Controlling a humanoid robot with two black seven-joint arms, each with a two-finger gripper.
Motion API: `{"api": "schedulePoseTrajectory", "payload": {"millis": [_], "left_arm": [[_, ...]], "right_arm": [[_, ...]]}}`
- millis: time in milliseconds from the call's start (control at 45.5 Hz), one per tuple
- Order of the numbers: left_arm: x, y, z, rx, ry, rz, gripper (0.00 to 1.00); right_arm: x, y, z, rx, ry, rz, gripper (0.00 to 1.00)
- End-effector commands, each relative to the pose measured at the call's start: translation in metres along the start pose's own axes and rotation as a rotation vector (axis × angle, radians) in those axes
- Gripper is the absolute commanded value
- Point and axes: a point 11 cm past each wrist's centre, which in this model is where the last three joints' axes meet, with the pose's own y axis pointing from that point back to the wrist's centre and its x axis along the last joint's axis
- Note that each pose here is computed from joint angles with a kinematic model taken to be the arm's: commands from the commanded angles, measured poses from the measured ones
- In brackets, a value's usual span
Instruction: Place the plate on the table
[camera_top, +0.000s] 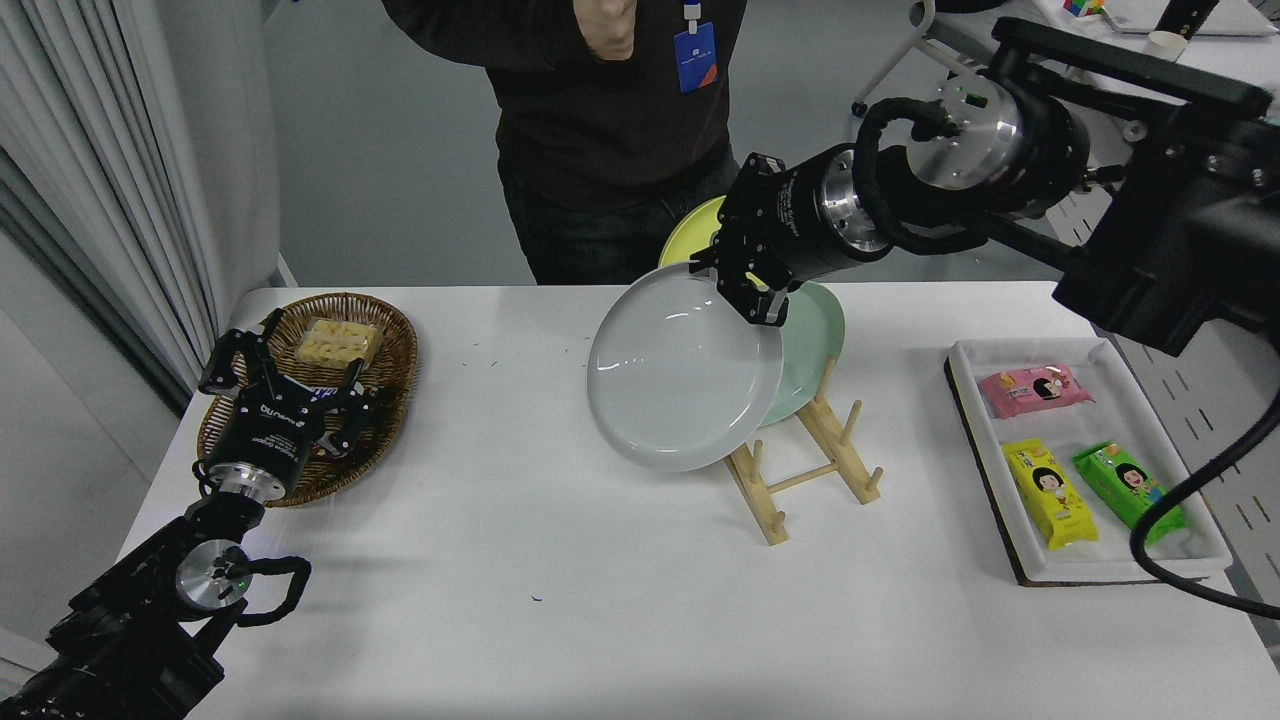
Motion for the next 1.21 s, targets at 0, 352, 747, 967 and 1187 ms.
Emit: {"api": "schedulePoseTrajectory", "payload": {"millis": [0,352,747,967,1187], "left_arm": [[0.0,0.0,0.0,0.0,0.0,0.0,0.98],[0.0,0.0,0.0,-0.001,0.001,0.001,0.98],[0.0,0.0,0.0,0.001,-0.001,-0.001,0.98],[0.0,0.0,0.0,0.0,0.0,0.0,0.98],[0.0,0.0,0.0,0.0,0.0,0.0,0.98]], "right_arm": [[-0.01,-0.021,0.011,-0.035,-0.004,-0.003,0.0],[-0.041,-0.046,0.049,-0.145,0.006,-0.061,0.0],[-0.007,-0.075,0.07,-0.198,-0.006,0.044,0.0],[0.002,-0.085,0.066,-0.19,-0.067,0.067,0.0],[-0.018,-0.099,0.063,-0.178,-0.104,0.048,0.0]]}}
